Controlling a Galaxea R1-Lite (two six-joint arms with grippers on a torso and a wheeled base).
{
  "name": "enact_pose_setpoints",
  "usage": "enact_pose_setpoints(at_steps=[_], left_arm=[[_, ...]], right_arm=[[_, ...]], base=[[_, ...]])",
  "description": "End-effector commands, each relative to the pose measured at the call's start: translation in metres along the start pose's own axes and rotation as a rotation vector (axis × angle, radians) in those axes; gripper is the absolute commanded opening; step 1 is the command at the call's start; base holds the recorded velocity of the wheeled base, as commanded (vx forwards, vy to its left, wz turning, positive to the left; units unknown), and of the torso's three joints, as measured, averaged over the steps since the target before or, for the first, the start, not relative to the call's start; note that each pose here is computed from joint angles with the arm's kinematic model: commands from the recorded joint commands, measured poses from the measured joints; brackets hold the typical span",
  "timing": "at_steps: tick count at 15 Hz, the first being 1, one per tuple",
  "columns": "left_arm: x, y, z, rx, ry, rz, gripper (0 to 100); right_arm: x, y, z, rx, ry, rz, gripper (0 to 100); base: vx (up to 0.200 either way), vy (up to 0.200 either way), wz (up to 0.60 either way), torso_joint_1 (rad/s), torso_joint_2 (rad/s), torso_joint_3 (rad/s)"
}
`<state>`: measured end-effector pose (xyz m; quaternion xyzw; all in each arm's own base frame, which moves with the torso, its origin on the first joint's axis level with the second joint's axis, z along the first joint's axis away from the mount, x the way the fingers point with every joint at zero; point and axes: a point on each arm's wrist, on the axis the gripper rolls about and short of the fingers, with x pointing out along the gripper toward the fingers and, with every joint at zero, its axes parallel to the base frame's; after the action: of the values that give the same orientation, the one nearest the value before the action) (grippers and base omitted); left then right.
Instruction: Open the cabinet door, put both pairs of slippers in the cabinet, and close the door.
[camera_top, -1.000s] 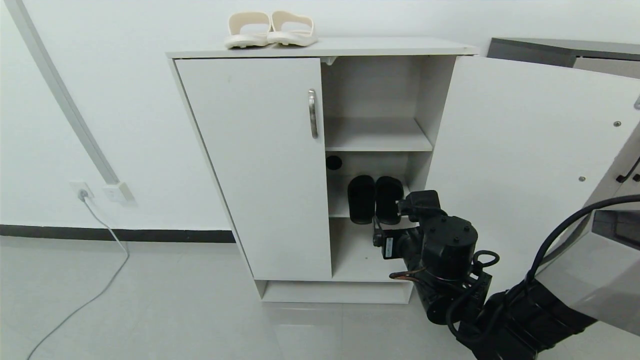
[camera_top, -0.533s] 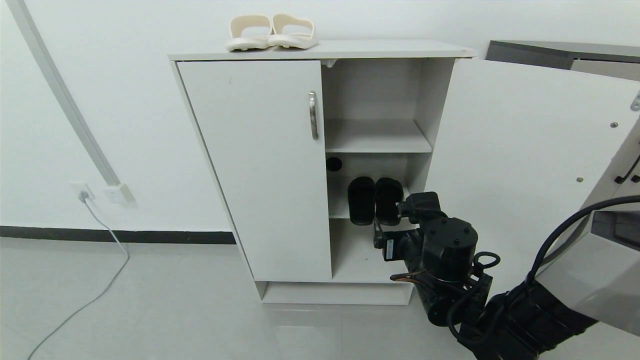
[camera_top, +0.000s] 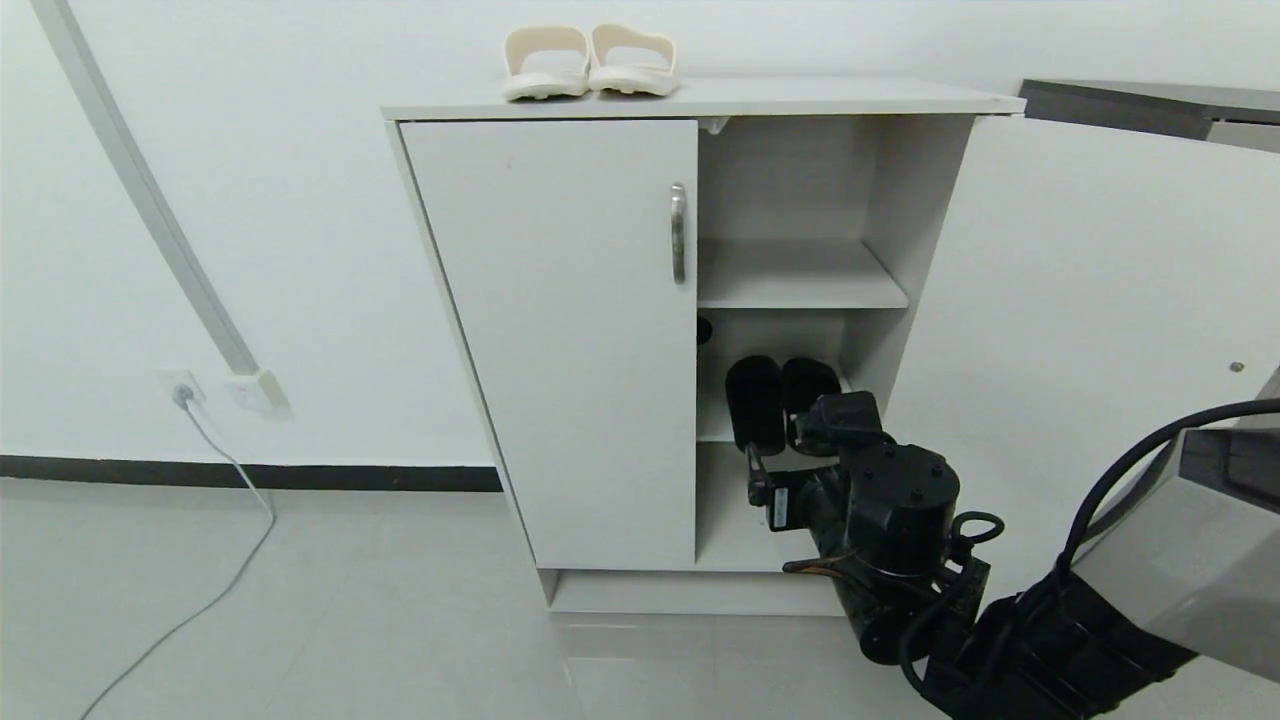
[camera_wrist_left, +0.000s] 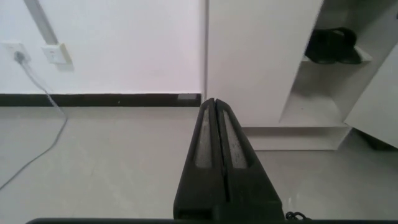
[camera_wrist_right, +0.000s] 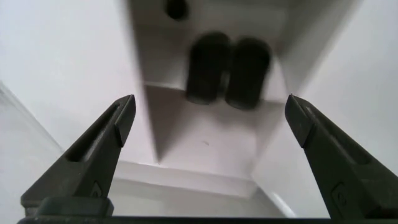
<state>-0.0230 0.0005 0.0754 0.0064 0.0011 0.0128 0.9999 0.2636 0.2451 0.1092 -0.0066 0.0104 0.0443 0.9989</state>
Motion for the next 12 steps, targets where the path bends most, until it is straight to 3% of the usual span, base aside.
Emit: enact_pose_setpoints(at_steps=[1, 10, 12], left_arm=[[0.0001, 0.0000, 0.0000, 0.000, 0.001, 0.001, 0], [0.0001, 0.0001, 0.0000, 0.000, 0.001, 0.004, 0], [0.0001, 0.0002, 0.0000, 0.000, 0.001, 0.007, 0]], right_arm=[[-0.0010, 0.0002, 0.0001, 0.002, -0.001, 0.002, 100], [-0.0013, -0.0060, -0.0004, 0.000, -0.025, 0.012, 100], [-0.0006, -0.0082, -0.0003, -0.003, -0.033, 0.035, 100]], base=[[0.000, 0.200, 0.00, 0.002, 0.00, 0.002], [0.000, 0.200, 0.00, 0.001, 0.00, 0.002], [0.000, 0.000, 0.00, 0.000, 0.00, 0.000]])
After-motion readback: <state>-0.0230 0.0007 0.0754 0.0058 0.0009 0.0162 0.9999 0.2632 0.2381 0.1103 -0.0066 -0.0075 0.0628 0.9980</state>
